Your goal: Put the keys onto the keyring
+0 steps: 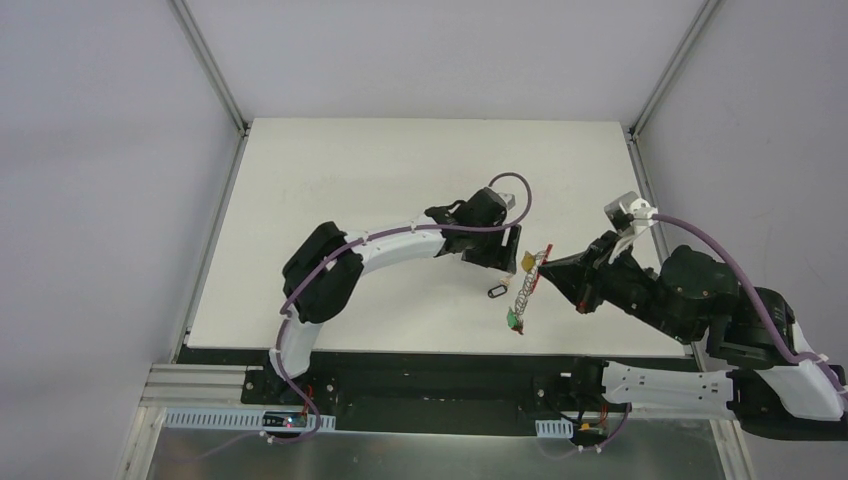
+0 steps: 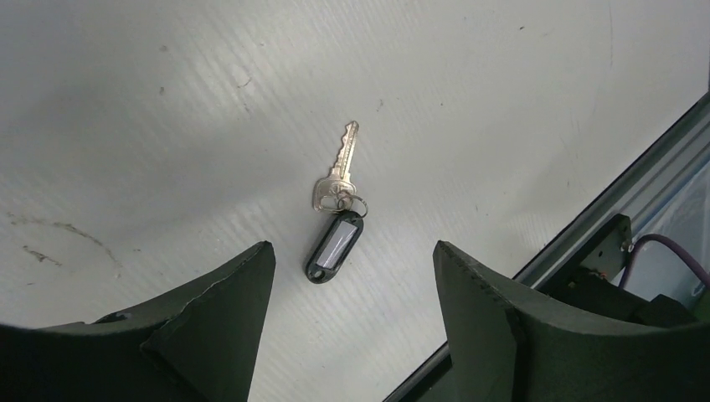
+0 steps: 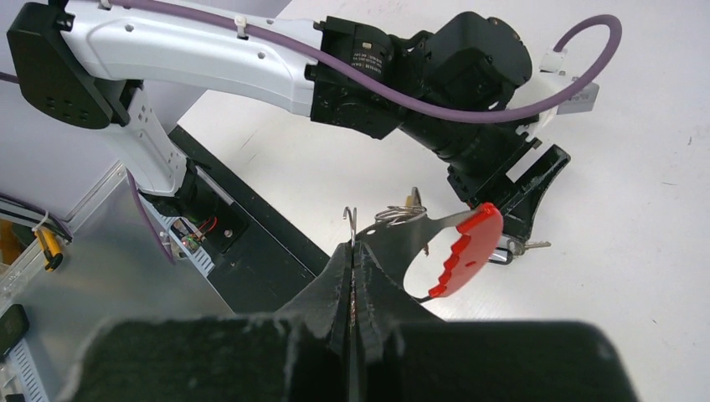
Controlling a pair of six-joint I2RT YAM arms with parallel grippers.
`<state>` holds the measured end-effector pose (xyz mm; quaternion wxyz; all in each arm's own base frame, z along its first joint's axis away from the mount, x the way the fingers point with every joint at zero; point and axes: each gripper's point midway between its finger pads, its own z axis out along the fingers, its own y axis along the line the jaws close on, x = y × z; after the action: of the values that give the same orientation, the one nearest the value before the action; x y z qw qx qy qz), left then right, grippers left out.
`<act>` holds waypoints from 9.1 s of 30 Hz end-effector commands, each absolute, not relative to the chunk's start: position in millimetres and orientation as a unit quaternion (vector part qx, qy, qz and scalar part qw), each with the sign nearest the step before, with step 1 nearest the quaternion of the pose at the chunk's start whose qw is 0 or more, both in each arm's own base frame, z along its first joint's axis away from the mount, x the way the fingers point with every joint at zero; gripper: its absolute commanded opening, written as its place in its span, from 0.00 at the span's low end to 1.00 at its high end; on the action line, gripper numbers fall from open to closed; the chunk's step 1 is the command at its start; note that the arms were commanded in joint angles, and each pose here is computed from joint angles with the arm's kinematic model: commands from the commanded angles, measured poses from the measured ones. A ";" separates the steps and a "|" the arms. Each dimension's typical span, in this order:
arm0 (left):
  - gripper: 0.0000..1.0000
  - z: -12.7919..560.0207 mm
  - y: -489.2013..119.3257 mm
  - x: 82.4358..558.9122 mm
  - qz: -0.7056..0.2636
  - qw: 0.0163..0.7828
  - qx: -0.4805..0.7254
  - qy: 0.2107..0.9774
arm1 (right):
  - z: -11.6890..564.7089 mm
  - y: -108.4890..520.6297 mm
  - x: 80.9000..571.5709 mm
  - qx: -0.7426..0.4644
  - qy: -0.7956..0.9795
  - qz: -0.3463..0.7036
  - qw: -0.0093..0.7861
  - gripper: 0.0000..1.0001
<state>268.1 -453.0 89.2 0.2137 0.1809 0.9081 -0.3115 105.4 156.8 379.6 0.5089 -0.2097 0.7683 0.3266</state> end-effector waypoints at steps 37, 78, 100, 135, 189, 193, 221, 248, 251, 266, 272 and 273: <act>0.40 34.4 -485.9 250.2 -0.173 0.177 0.219 0.944 | 394.0 135.4 92.1 -0.199 0.746 0.372 0.515 0.00; 0.00 110.1 -452.6 245.1 -0.168 0.253 0.271 0.914 | 399.3 144.1 87.9 -0.211 0.743 0.384 0.506 0.00; 0.00 254.9 -376.7 203.3 -0.259 0.366 0.318 0.836 | 384.3 166.1 79.5 -0.295 0.732 0.371 0.490 0.00; 0.00 365.5 -299.6 111.6 -0.435 0.410 0.346 0.724 | 357.9 271.0 131.1 -0.380 0.711 0.262 0.531 0.00; 0.00 365.8 -292.6 115.8 -0.425 0.421 0.332 0.729 | 363.4 299.1 100.4 -0.441 0.655 0.325 0.520 0.00; 0.00 366.2 -292.3 116.9 -0.423 0.424 0.331 0.729 | 363.1 298.2 96.3 -0.448 0.652 0.328 0.517 0.00; 0.48 405.0 -282.5 83.6 -0.504 0.450 0.363 0.642 | 391.0 285.1 77.3 -0.418 0.608 0.406 0.540 0.00; 0.45 437.7 -281.0 35.0 -0.598 0.459 0.434 0.493 | 438.4 296.5 36.0 -0.391 0.540 0.549 0.504 0.00; 0.43 440.1 -279.9 33.6 -0.603 0.461 0.432 0.487 | 439.8 298.6 35.4 -0.390 0.538 0.552 0.503 0.00; 0.28 441.2 -281.3 29.2 -0.615 0.457 0.434 0.474 | 447.1 304.1 32.4 -0.398 0.527 0.558 0.502 0.00; 0.24 436.7 -282.9 30.3 -0.614 0.453 0.433 0.480 | 450.1 302.7 31.2 -0.399 0.521 0.561 0.505 0.00; 0.22 435.8 -282.8 30.2 -0.614 0.452 0.433 0.481 | 450.7 302.6 31.5 -0.399 0.520 0.561 0.506 0.00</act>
<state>38.9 -283.6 426.5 0.4503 0.4271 0.5075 -0.5977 37.5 309.3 402.7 0.4719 -0.4209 0.5746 0.5196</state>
